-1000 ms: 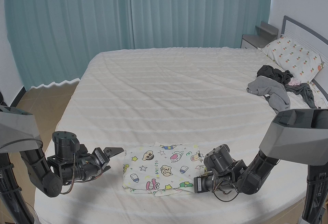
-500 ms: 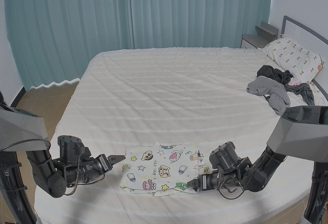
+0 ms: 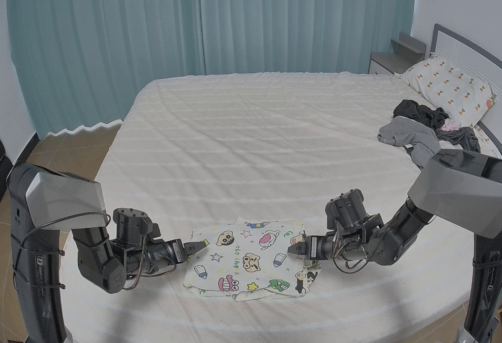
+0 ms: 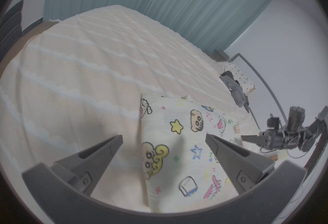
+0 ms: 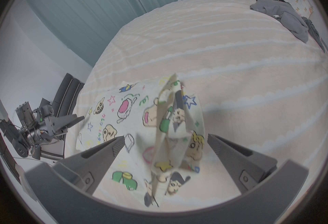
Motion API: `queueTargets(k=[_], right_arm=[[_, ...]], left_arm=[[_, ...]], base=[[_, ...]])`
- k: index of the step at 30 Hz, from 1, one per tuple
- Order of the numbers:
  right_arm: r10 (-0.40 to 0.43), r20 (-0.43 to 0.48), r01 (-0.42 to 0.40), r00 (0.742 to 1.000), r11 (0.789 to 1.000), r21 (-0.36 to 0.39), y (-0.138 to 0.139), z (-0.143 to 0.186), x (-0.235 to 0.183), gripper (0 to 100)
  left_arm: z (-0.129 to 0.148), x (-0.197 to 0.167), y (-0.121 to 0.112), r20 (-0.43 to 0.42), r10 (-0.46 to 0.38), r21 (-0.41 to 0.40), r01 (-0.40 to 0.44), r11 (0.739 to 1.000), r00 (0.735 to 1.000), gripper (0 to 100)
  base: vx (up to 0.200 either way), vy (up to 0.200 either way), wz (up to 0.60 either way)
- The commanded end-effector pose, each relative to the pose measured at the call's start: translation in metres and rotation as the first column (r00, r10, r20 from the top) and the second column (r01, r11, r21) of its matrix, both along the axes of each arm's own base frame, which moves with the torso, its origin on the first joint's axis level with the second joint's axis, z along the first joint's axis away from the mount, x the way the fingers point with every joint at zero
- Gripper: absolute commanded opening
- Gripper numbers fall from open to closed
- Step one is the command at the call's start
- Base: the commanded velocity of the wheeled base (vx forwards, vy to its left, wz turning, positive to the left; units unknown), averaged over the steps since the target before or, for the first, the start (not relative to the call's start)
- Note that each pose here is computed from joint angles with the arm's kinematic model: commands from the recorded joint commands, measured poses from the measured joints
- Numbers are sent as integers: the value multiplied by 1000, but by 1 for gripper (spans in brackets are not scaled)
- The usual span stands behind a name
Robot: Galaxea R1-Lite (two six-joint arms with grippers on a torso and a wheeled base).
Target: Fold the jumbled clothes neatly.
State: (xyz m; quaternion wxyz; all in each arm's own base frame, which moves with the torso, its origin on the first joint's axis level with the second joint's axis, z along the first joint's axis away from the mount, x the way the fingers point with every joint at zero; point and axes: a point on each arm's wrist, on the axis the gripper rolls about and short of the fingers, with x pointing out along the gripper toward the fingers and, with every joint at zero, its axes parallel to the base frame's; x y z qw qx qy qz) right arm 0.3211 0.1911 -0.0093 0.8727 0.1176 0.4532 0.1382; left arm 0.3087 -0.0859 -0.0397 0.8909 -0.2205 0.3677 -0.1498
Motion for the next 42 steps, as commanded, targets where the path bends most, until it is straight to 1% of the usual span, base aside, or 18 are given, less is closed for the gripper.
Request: queueTargets(k=[1, 3, 7, 12, 18, 23, 24, 32, 36, 38, 39, 40, 42], right_arm=[[7, -47, -9, 999, 999, -45, 13, -27, 10, 100], [19, -59, -22, 998, 998, -54, 17, -35, 8, 100], [26, -62, -29, 998, 999, -45, 20, -35, 6, 100], [29, -66, -31, 997, 999, -41, 21, -37, 7, 100], [2, -68, -3, 998, 1000, -18, 24, -38, 12, 100], [13, -66, -13, 998, 1000, -2, 29, -37, 15, 100], [18, -67, -18, 998, 1000, 0, 30, -37, 14, 0], [27, -63, -27, 998, 1000, 8, 36, -41, 13, 0], [-16, -79, 20, 997, 999, 45, 38, -37, 13, 0], [-20, -80, 24, 997, 998, 49, 38, -37, 12, 0], [-20, -80, 24, 997, 998, 49, 38, -37, 12, 0], [-30, -77, 36, 997, 997, 67, 41, -33, 11, 0], [-30, -69, 35, 997, 997, 70, 41, -32, 12, 0]], left_arm=[[-20, 11, -10, -12, -31, 60, 32, 998, 999, 100], [-21, 12, -13, -18, -43, 75, 45, 996, 999, 100], [-22, 12, -22, -40, -67, 81, 70, 994, 997, 100], [-22, 9, -33, -38, -104, 78, 106, 991, 994, 100], [-21, 7, -39, -36, -119, 72, 122, 990, 992, 100], [-20, 9, -43, -32, -129, 70, 131, 989, 991, 100], [-20, 9, -44, -32, -130, 70, 132, 989, 991, 100], [-18, 9, -51, -23, -142, 72, 143, 987, 990, 100], [-15, 10, -50, -21, -131, 70, 132, 989, 991, 100], [-15, 10, -49, -22, -128, 68, 129, 989, 992, 100], [-13, 11, -48, -25, -109, 48, 110, 993, 994, 100], [-13, 11, -48, -28, -102, 42, 103, 994, 994, 100], [-14, 11, -48, -31, -102, 43, 103, 994, 994, 100]], base=[[0, 0, 0], [0, 0, 0], [0, 0, 0], [0, 0, 0], [0, 0, 0], [0, 0, 0], [0, 0, 0], [0, 0, 0], [0, 0, 0], [0, 0, 0], [0, 0, 0], [0, 0, 0], [0, 0, 0]])
